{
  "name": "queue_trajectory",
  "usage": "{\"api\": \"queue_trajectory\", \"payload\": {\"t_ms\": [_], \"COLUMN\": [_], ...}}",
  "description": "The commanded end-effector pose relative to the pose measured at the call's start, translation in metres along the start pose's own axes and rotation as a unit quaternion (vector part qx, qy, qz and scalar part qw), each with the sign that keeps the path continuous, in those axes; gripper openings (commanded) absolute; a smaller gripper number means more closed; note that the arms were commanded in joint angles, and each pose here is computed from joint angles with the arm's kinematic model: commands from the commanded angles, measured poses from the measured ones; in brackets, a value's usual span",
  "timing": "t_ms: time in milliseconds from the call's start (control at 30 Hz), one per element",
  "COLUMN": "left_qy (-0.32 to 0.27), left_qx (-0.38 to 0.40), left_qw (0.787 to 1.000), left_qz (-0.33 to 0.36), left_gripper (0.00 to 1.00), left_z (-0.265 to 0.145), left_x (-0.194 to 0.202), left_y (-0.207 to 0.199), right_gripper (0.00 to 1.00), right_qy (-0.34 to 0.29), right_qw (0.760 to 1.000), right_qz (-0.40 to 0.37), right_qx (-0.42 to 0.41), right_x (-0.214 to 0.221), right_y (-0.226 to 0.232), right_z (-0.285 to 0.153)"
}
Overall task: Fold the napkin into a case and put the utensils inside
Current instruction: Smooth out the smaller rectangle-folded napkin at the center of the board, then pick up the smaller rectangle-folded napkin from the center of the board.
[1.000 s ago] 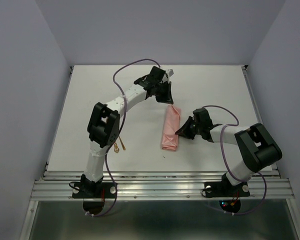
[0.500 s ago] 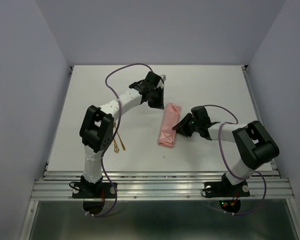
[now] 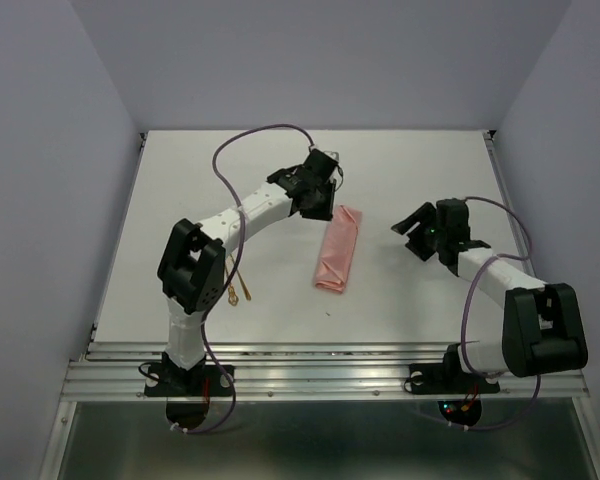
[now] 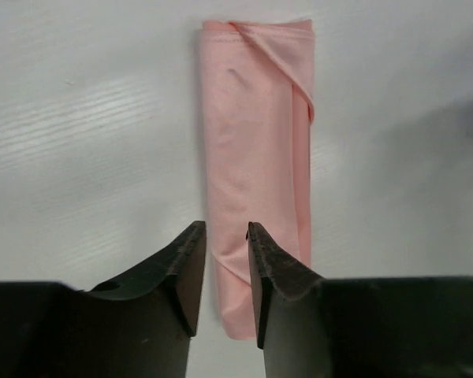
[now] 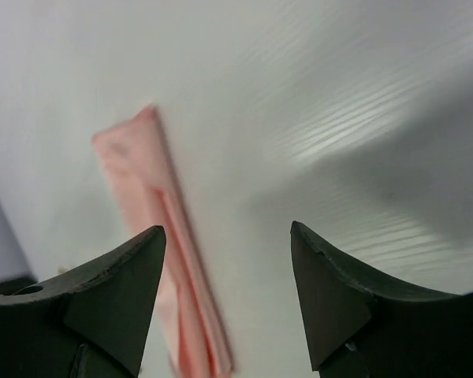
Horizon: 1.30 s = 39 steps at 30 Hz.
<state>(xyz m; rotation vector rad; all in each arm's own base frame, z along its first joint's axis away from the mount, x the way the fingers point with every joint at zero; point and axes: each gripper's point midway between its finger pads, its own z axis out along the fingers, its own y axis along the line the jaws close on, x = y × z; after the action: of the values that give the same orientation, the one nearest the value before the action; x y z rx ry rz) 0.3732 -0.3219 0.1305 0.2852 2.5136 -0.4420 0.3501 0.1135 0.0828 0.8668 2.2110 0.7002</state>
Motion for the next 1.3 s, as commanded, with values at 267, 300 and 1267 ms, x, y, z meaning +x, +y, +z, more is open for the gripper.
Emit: {"api": "queue_trajectory", "payload": {"t_ms": [267, 300, 1267], "left_qy": [-0.003, -0.001, 0.017], "left_qx": [-0.071, -0.082, -0.191], "left_qw": [0.994, 0.992, 0.966], "left_qz": [0.086, 0.099, 0.174], "left_gripper": [0.60, 0.61, 0.54], "left_z": [0.011, 0.015, 0.063], "left_x": [0.042, 0.046, 0.097], "left_y": [-0.079, -0.084, -0.072], "right_gripper": [0.75, 0.76, 0.79], "right_qy": [0.001, 0.002, 0.021], "right_qw": [0.997, 0.997, 0.997], "right_qz": [0.011, 0.008, 0.007], "right_qx": [0.075, 0.074, 0.072], "right_x": [-0.027, -0.028, -0.023], "right_y": [-0.075, -0.074, -0.078], "right_z": [-0.013, -0.012, -0.007]}}
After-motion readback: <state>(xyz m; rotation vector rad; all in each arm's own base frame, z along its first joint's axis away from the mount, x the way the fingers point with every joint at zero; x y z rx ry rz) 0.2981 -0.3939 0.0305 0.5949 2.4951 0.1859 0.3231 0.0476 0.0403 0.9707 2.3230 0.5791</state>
